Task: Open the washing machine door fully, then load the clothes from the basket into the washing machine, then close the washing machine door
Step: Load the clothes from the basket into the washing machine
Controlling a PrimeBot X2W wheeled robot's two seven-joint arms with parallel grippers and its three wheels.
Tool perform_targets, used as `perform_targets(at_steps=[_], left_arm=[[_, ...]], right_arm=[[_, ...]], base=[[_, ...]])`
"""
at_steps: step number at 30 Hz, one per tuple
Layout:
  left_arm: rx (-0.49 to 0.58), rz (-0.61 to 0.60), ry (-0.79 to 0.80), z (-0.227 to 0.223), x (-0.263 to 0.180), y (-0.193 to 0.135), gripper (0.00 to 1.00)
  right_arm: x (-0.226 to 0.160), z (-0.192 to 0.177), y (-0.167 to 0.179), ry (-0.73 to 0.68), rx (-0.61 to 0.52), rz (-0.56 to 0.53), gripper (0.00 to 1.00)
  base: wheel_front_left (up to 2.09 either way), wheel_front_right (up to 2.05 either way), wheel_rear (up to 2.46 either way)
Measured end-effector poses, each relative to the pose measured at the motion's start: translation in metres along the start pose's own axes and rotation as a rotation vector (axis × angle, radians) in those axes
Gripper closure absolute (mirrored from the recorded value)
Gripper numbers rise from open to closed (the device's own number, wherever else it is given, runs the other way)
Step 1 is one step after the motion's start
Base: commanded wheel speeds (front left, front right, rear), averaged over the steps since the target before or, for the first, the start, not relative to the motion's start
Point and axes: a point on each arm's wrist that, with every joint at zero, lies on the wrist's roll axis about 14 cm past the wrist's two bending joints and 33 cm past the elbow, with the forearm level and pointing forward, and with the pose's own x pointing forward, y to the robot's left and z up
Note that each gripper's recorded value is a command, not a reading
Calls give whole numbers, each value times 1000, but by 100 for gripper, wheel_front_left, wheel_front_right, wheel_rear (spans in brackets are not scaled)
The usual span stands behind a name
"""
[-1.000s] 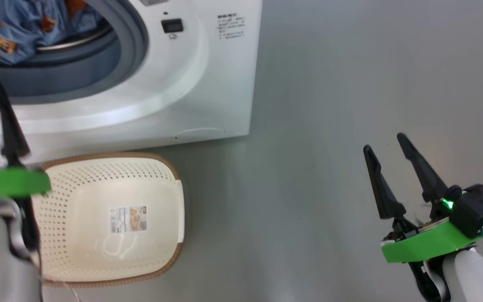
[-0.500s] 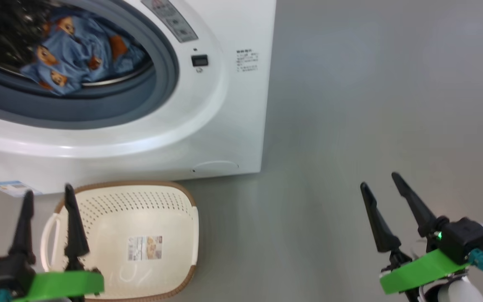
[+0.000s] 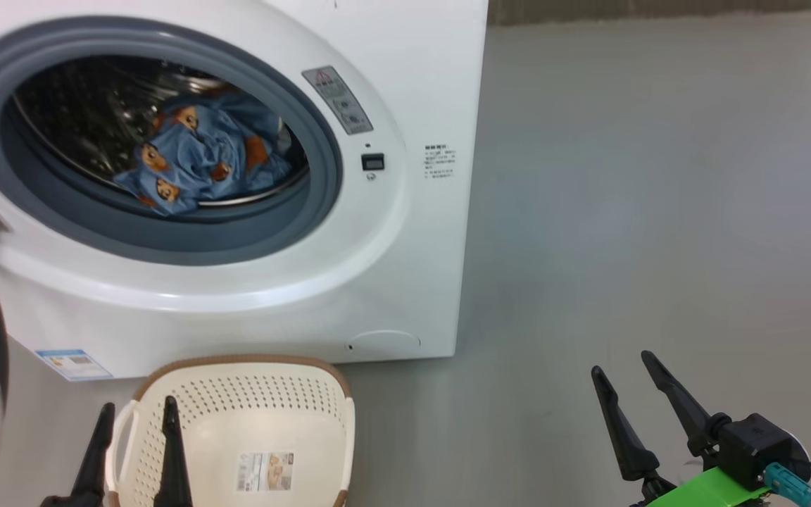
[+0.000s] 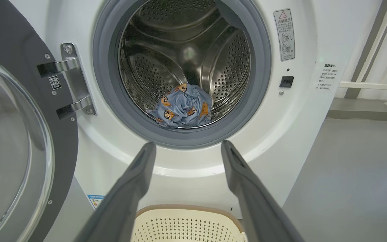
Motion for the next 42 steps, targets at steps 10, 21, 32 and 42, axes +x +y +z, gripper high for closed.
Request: perform_targets(at_steps=[10,21,32,42], left_arm=[[-4,-4,-37,13,-16,1,0],[-6,-25,-40,16,-19,-5,0],[-4,-33,-28,13,-16,-7,0],[-1,-43,-1,5,-13,-10,0]], right_arm=[[-10,12,16,-28,2,23,0],[-14,19,16,-48,1,17,0],[-14,18,16,-45,10,7,0],[-15,13,11,-31,14,-6,0]], base=[[0,0,0],[0,0,0],[0,0,0],[0,0,0]])
